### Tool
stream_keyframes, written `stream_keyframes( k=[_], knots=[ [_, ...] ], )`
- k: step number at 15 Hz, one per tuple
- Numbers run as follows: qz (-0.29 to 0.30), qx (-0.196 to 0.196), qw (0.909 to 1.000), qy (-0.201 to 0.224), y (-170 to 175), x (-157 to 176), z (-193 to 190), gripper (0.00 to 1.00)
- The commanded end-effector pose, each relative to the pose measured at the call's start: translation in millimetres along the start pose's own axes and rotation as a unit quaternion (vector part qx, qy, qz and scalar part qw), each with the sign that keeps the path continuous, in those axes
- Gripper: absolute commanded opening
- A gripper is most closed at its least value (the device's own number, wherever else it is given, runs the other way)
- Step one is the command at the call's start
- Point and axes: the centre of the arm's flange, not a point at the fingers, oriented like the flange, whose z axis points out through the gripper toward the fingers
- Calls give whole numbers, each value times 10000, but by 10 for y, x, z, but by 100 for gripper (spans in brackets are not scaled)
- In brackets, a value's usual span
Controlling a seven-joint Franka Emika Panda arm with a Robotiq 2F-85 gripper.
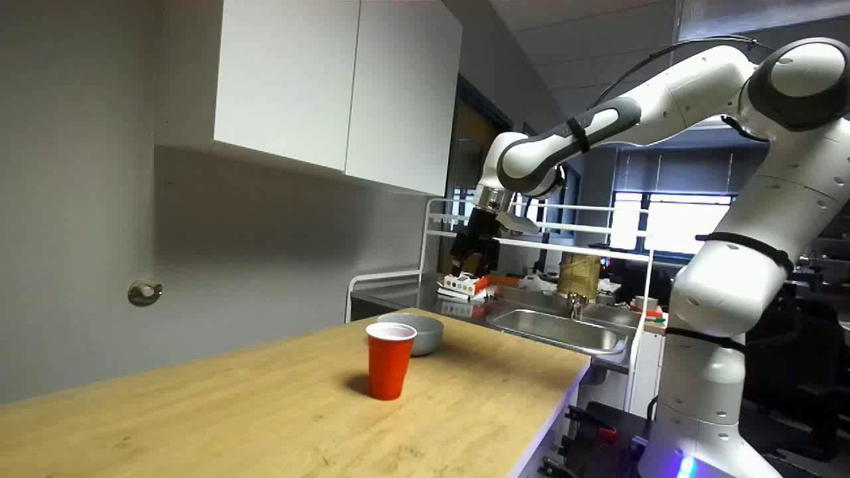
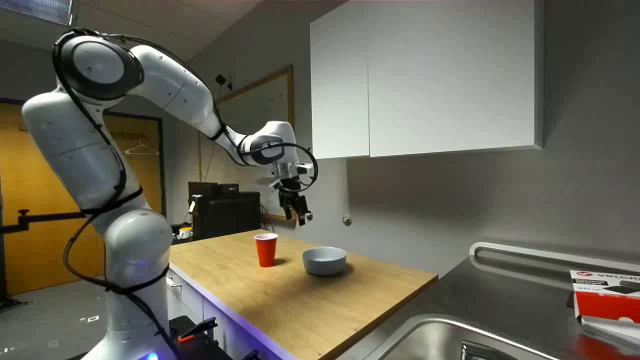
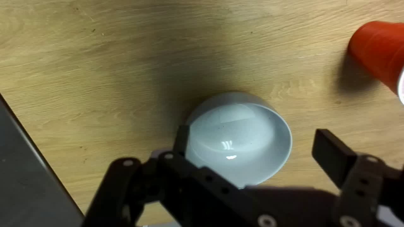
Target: Pour the beans from the cup into the bowl
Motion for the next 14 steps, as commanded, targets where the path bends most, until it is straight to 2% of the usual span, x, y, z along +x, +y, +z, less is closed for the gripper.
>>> stream_keyframes(
  k=[1, 9, 11, 14],
  knots=[
    [0, 0, 10000, -1, 0, 0, 1, 100],
    [6, -28, 10000, -36, -33, 10, 9, 100],
    [-197, -149, 9996, -118, -267, 17, 107, 100],
    [-820, -407, 9957, -163, -823, -53, 288, 100]
  ],
)
